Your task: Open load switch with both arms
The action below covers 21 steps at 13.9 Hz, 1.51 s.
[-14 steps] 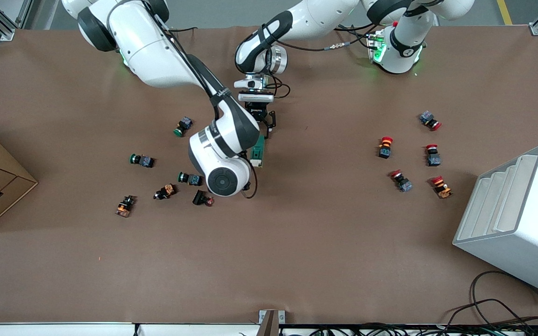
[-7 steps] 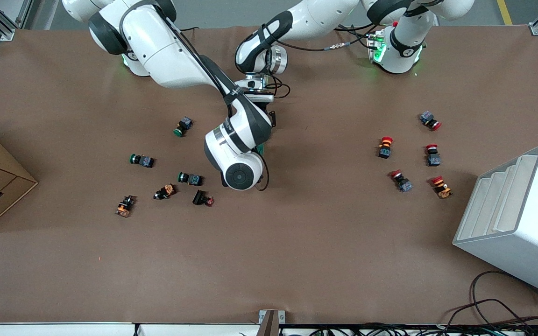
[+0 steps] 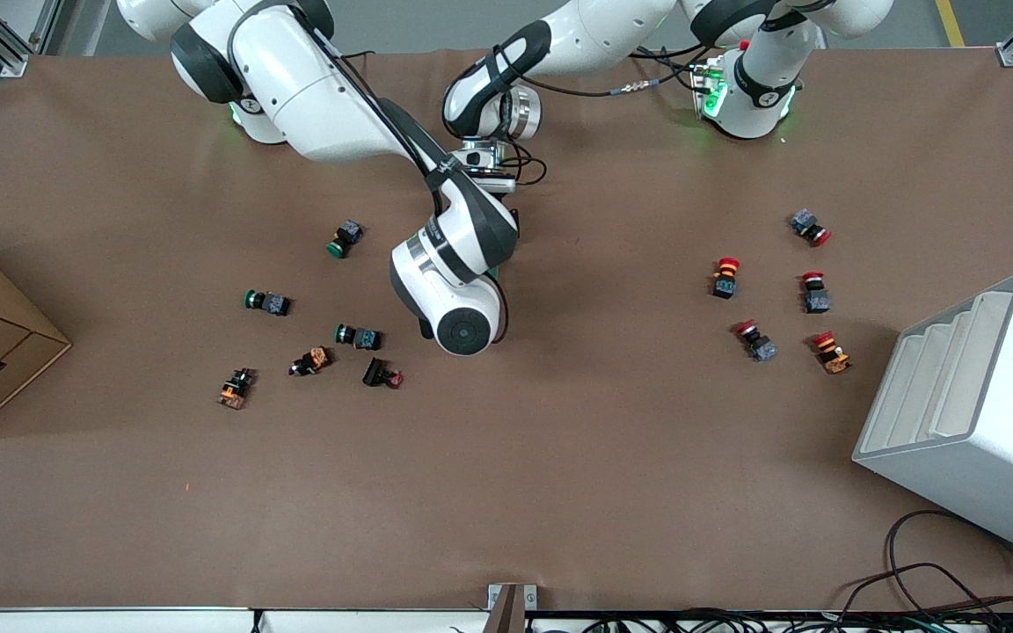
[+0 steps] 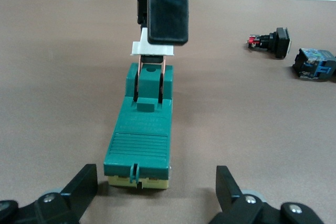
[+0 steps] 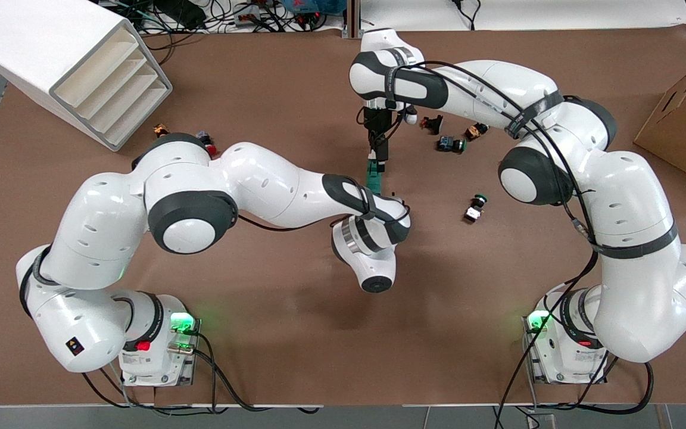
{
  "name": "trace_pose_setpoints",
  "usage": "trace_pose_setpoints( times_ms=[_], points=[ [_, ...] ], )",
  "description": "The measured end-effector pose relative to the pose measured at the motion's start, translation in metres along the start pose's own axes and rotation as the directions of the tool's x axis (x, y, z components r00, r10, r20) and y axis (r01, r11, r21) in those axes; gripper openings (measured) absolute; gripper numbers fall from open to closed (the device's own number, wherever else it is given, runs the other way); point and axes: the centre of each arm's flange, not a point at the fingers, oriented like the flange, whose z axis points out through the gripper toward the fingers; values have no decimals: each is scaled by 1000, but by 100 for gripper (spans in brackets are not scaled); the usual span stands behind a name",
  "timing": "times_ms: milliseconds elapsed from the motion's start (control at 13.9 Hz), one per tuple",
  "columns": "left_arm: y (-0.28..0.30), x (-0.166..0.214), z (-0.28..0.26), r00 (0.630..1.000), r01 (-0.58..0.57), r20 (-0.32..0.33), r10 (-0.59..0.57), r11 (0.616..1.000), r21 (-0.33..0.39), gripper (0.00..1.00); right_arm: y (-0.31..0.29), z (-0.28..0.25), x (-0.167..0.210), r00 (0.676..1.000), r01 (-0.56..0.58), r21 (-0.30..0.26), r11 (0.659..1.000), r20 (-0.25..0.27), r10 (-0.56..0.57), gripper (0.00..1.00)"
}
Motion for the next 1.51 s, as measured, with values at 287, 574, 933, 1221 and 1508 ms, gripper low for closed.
trace_pose_setpoints(
  times_ms=[287,574,933,1221,1508],
  points=[
    [0,0,0,1000,0,0,0,1000,0,100,3,0,-4,1000,12,-11,1000,7,-12,100],
    [0,0,0,1000,0,0,0,1000,0,100,10,1,-6,1000,22,-48,999,0,-22,100],
    [0,0,0,1000,0,0,0,1000,0,100,19,-1,-10,999,37,-87,996,-15,-38,100],
    [0,0,0,1000,0,0,0,1000,0,100,25,0,-15,998,48,-105,993,-25,-51,100],
    [0,0,0,1000,0,0,0,1000,0,100,29,8,-22,997,56,-119,991,-38,-61,100]
  ],
)
